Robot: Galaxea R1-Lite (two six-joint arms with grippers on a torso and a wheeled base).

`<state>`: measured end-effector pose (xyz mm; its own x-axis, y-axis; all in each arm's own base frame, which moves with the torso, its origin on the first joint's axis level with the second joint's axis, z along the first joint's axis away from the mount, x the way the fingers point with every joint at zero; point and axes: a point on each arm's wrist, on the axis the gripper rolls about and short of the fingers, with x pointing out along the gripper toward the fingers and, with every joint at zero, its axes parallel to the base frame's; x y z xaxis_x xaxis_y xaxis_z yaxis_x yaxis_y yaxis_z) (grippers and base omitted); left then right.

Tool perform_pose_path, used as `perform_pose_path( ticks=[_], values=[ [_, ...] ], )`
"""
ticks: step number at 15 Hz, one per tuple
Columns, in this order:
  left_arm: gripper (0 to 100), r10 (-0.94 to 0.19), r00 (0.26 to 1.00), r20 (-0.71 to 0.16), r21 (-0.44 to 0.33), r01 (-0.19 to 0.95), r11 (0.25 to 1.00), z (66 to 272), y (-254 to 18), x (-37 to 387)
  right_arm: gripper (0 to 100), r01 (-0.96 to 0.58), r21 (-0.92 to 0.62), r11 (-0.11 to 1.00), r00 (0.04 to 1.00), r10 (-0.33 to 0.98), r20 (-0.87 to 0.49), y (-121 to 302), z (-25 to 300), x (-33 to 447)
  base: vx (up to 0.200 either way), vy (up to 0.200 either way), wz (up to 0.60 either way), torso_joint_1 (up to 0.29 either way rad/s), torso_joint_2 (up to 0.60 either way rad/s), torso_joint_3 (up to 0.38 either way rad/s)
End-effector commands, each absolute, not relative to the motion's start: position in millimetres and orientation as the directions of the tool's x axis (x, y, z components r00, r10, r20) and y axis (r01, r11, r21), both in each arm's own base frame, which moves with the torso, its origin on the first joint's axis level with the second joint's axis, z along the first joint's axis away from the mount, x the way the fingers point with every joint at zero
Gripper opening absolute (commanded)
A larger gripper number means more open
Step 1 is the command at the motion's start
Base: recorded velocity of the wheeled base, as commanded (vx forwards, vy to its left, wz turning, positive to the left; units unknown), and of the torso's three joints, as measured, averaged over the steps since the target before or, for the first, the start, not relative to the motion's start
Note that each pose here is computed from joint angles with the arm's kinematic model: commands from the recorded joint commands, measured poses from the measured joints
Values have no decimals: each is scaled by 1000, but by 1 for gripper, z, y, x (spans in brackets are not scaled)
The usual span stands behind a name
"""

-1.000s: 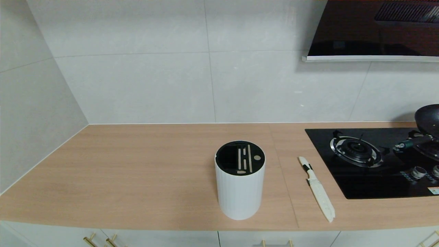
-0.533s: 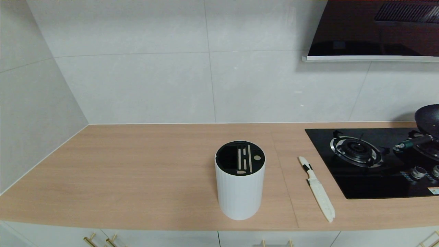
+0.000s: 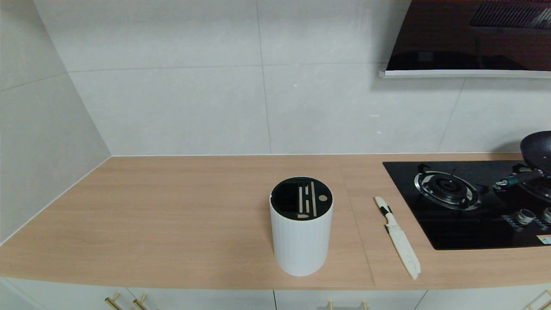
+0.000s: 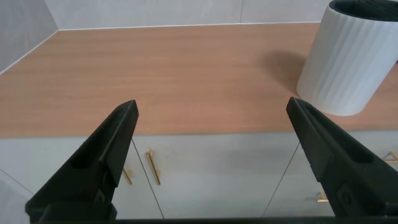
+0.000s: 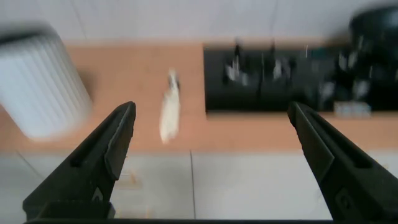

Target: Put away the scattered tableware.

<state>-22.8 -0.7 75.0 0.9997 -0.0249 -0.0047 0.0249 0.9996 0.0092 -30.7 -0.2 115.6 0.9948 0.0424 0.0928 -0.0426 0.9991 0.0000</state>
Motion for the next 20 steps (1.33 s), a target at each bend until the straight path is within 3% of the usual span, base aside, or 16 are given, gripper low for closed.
perform_pose_path(
  ticks=[1,5,8,12,20],
  values=[
    [100,-25,1000,-5,9,25,1000,75,-1,-23,100,-181,13,983,981,181,-64,2,157,-1,0,0,0,0,0,0],
    [100,-25,1000,-5,9,25,1000,75,-1,-23,100,-174,35,984,924,176,-340,9,179,70,0,0,0,0,0,0],
    [100,-25,1000,-5,9,25,1000,75,-1,-23,100,-190,67,980,892,201,-405,20,178,137,0,0,0,0,0,0],
    [100,-25,1000,-5,9,25,1000,75,-1,-23,100,-258,74,963,808,257,-530,46,139,198,0,0,0,0,0,0],
    [100,-25,1000,-5,9,25,1000,75,-1,-23,100,-234,56,970,805,226,-549,66,78,289,0,0,0,0,0,0]
  ],
)
